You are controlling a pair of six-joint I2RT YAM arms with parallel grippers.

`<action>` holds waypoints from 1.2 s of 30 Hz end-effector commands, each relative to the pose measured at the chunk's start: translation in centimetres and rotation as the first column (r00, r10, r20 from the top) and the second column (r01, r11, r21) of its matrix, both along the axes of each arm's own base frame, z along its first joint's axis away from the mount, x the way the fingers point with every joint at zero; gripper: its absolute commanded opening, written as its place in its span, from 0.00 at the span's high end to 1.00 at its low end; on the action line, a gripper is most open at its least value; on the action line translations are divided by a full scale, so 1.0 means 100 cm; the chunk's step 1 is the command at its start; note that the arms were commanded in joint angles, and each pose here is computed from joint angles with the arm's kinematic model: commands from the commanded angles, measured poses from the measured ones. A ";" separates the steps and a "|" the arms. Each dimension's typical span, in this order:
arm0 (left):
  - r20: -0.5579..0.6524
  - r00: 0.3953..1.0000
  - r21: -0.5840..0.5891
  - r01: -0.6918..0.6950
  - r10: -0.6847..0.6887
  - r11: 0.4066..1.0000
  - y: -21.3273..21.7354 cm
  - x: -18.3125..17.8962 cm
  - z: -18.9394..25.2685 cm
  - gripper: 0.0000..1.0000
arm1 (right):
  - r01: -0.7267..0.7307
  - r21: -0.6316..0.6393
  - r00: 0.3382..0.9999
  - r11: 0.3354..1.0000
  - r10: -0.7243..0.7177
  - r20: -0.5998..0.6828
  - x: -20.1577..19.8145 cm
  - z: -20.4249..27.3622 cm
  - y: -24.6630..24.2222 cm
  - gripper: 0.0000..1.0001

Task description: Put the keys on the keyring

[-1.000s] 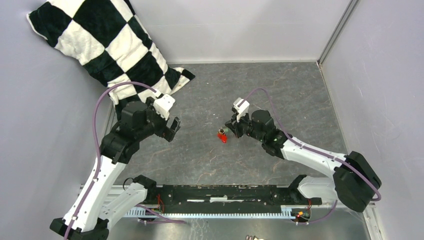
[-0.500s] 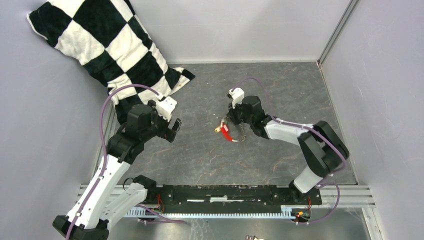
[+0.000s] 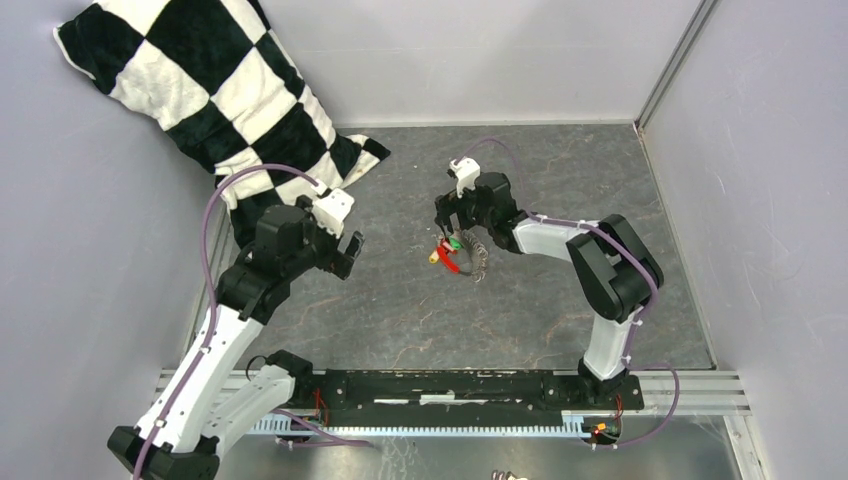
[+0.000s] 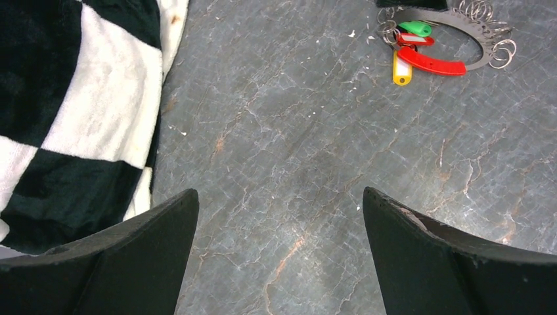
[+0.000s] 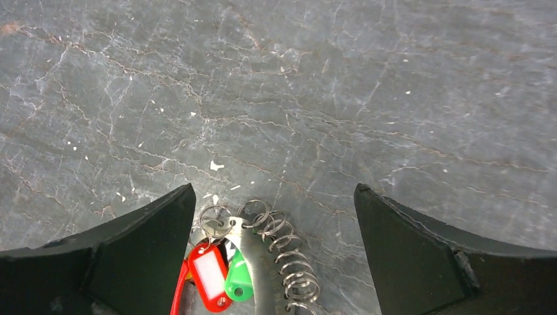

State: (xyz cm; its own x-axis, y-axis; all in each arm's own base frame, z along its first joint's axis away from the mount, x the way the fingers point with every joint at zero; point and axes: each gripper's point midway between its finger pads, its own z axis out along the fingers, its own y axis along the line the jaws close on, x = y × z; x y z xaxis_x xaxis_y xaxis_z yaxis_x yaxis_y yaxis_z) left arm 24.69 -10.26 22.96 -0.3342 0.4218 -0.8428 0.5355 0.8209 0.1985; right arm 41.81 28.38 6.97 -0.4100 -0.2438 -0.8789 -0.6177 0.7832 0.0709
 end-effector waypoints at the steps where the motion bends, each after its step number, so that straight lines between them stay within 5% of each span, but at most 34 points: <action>1: 0.028 0.999 -0.041 -0.031 0.032 0.999 0.000 0.022 0.005 0.00 | 0.072 -0.004 0.987 0.997 -0.071 0.144 0.010 0.054 -0.019 0.02; 10: -0.087 0.977 -0.126 -0.203 0.194 0.971 0.067 0.090 -0.051 0.00 | 0.439 -0.045 0.884 0.897 -0.423 0.202 -0.079 0.037 -0.164 0.02; 13: -0.085 0.968 -0.202 -0.249 0.237 0.947 0.080 0.102 -0.060 0.00 | 0.618 -0.061 0.764 0.783 -0.582 0.278 -0.107 0.028 -0.226 0.02; 21: 0.219 0.936 -0.309 -0.202 0.276 0.929 0.081 0.096 -0.072 0.00 | 0.864 0.076 0.403 0.497 -0.775 0.487 -0.163 0.025 -0.324 0.02; 36: 0.319 0.863 -0.370 -0.267 0.392 0.890 0.097 0.093 -0.111 0.00 | 0.867 0.121 0.383 0.484 -0.802 0.459 -0.153 0.016 -0.347 0.02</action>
